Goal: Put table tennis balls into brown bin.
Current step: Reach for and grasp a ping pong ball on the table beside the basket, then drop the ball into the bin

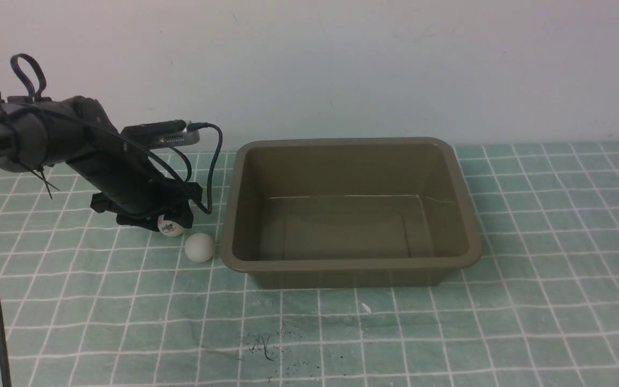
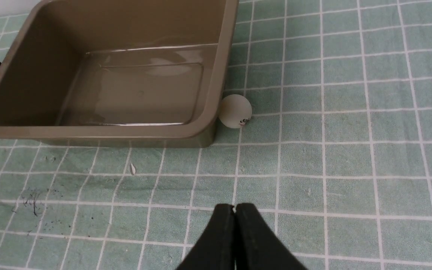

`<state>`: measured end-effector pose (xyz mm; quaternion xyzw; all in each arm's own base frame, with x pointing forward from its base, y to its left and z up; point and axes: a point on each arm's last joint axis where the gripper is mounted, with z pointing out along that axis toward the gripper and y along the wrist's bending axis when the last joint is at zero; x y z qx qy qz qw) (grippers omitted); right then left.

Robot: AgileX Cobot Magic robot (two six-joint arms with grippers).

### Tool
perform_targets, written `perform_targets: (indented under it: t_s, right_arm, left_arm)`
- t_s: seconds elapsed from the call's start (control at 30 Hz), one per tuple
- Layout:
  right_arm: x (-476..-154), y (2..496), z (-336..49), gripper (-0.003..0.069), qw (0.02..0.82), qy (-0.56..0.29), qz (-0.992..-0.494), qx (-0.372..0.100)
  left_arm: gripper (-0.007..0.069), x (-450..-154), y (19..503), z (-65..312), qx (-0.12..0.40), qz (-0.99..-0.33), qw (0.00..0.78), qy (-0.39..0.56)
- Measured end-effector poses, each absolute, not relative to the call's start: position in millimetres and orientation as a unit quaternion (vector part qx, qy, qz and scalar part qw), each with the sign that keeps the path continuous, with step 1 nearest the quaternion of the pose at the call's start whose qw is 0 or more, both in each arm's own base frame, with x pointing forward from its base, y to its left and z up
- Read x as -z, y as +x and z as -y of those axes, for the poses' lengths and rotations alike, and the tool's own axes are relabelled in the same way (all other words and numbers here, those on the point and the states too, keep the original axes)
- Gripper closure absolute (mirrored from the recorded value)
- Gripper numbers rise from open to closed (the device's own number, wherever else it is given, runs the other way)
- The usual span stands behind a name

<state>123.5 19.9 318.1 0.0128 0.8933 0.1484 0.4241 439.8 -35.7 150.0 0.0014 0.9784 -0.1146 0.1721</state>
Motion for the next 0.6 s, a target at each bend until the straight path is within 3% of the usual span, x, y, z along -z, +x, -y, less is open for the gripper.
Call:
perform_targets:
  t_s: [0.2,0.33,0.5,0.6]
  right_arm:
    - [-318.1,123.6,-19.8,0.0674,0.424,0.013,-0.893,-0.148]
    - [-318.2,123.7,-19.7,0.0674,0.425,0.013,-0.893,-0.148]
    - [-318.5,124.0,-19.6,0.0674,0.427,0.014,-0.892,-0.147]
    - [-318.5,124.0,-19.6,0.0674,0.427,0.014,-0.892,-0.147]
  left_arm:
    - [0.0270,-192.3,440.5,45.1,0.123,-0.978,0.167,0.037]
    - [0.0270,-234.4,434.3,97.5,0.149,-0.962,0.186,0.136]
    - [0.0267,-233.4,420.1,161.9,0.160,-0.942,0.186,0.227]
    - [0.0190,-231.1,418.7,170.3,0.153,-0.943,0.183,0.234]
